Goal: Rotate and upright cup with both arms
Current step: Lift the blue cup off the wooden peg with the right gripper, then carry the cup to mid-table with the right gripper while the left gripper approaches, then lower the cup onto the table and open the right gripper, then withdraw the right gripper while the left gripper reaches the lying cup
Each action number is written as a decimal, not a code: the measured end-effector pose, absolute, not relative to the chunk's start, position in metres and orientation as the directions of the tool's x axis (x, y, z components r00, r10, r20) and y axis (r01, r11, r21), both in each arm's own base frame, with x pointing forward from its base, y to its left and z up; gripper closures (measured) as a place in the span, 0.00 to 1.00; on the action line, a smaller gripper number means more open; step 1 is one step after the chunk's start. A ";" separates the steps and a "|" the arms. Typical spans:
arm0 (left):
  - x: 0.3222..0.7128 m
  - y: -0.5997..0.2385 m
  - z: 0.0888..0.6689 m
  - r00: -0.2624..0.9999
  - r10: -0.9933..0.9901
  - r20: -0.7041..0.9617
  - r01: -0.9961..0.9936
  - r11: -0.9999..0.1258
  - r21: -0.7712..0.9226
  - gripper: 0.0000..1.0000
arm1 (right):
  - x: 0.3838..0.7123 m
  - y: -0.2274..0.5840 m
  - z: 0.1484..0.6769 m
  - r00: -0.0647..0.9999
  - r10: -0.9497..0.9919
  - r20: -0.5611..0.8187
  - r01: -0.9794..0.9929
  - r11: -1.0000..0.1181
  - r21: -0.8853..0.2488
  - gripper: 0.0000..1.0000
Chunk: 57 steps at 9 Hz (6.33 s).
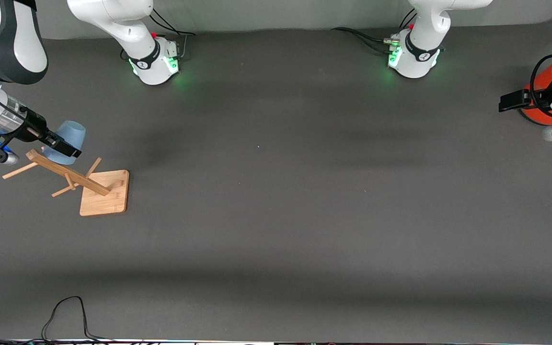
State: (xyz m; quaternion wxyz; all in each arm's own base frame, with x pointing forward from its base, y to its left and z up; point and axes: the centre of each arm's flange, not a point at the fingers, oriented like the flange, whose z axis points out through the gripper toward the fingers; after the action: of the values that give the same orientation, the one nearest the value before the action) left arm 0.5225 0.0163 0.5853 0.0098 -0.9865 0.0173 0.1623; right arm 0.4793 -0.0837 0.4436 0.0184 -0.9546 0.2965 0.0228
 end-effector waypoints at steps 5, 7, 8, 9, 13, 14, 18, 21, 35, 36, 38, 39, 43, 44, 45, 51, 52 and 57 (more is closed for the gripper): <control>0.524 0.013 0.584 0.946 -0.038 -0.321 -0.040 -0.999 0.001 0.00 | 0.474 -0.087 0.452 0.820 -0.570 -0.058 -0.572 -0.820 -0.027 0.18; 0.525 0.012 0.581 0.945 -0.039 -0.326 -0.041 -0.999 0.001 0.00 | 0.460 -0.077 0.475 0.805 -0.589 -0.073 -0.592 -0.806 -0.031 0.18; 0.525 0.012 0.580 0.944 -0.040 -0.328 -0.042 -0.999 0.001 0.00 | 0.452 -0.060 0.490 0.792 -0.606 -0.081 -0.609 -0.792 -0.032 0.18; 0.526 0.011 0.579 0.943 -0.040 -0.329 -0.042 -0.999 0.002 0.00 | 0.445 -0.036 0.505 0.776 -0.624 -0.088 -0.628 -0.777 -0.031 0.18; 0.526 0.010 0.579 0.944 -0.042 -0.327 -0.044 -0.999 0.002 0.00 | 0.429 0.098 0.542 0.691 -0.718 -0.088 -0.721 -0.692 -0.016 0.18; 0.526 0.010 0.580 0.945 -0.042 -0.324 -0.044 -0.999 0.002 0.00 | 0.425 0.146 0.544 0.658 -0.749 -0.084 -0.752 -0.660 -0.006 0.18; 0.527 0.010 0.580 0.945 -0.043 -0.324 -0.044 -0.999 0.002 0.00 | 0.457 0.363 0.502 0.483 -0.875 -0.010 -0.875 -0.483 0.033 0.18; 0.527 0.010 0.580 0.945 -0.043 -0.324 -0.045 -0.999 0.004 0.00 | 0.486 0.476 0.428 0.345 -0.937 0.055 -0.938 -0.343 0.045 0.18; 0.602 -0.160 0.429 0.957 -0.120 -0.265 -0.124 -0.992 0.001 0.00 | 0.438 0.626 0.178 0.086 -0.980 0.180 -0.993 -0.098 -0.061 0.18; 0.609 -0.163 0.410 0.956 -0.115 -0.271 -0.117 -0.993 0.010 0.00 | 0.438 0.626 0.177 0.085 -0.980 0.180 -0.993 -0.098 -0.061 0.17; 0.620 -0.165 0.379 0.956 -0.109 -0.271 -0.111 -0.994 0.009 0.00 | 0.439 0.626 0.167 0.087 -0.980 0.181 -0.993 -0.100 -0.067 0.00; 0.624 -0.166 0.368 0.958 -0.106 -0.266 -0.109 -0.994 0.007 0.00 | 0.440 0.625 0.168 0.085 -0.980 0.182 -0.993 -0.099 -0.070 0.00; 0.629 -0.163 0.348 0.957 -0.097 -0.273 -0.100 -0.995 0.001 0.00 | 0.445 0.628 0.205 0.096 -0.980 0.174 -0.991 -0.110 -0.074 0.00; 0.629 -0.163 0.347 0.957 -0.096 -0.274 -0.099 -0.995 0.001 0.00 | 0.444 0.625 0.229 0.115 -0.975 0.192 -0.991 -0.127 -0.049 0.00; 0.629 -0.163 0.346 0.956 -0.095 -0.277 -0.099 -0.995 0.000 0.00 | 0.444 0.620 0.259 0.133 -0.970 0.204 -0.990 -0.141 -0.024 0.00; 0.623 -0.189 0.319 0.946 -0.104 -0.308 -0.114 -0.993 -0.018 0.00 | 0.503 0.480 0.476 0.410 -0.901 0.141 -0.905 -0.382 0.188 0.00; 0.612 -0.221 0.317 0.948 -0.105 -0.301 -0.132 -0.989 -0.070 0.00 | 0.515 0.444 0.496 0.468 -0.877 0.112 -0.872 -0.437 0.220 0.00; 0.529 -0.430 0.310 0.956 -0.226 -0.185 -0.277 -0.901 -0.334 0.00 | 0.574 0.229 0.578 0.693 -0.717 -0.078 -0.689 -0.689 0.225 0.00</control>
State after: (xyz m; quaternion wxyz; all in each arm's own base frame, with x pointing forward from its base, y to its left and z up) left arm 0.5291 -0.4301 0.3103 0.1814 -0.9723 0.1294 0.0708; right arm 0.5743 0.2290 0.5783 -0.0895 -0.9156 0.3838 0.0799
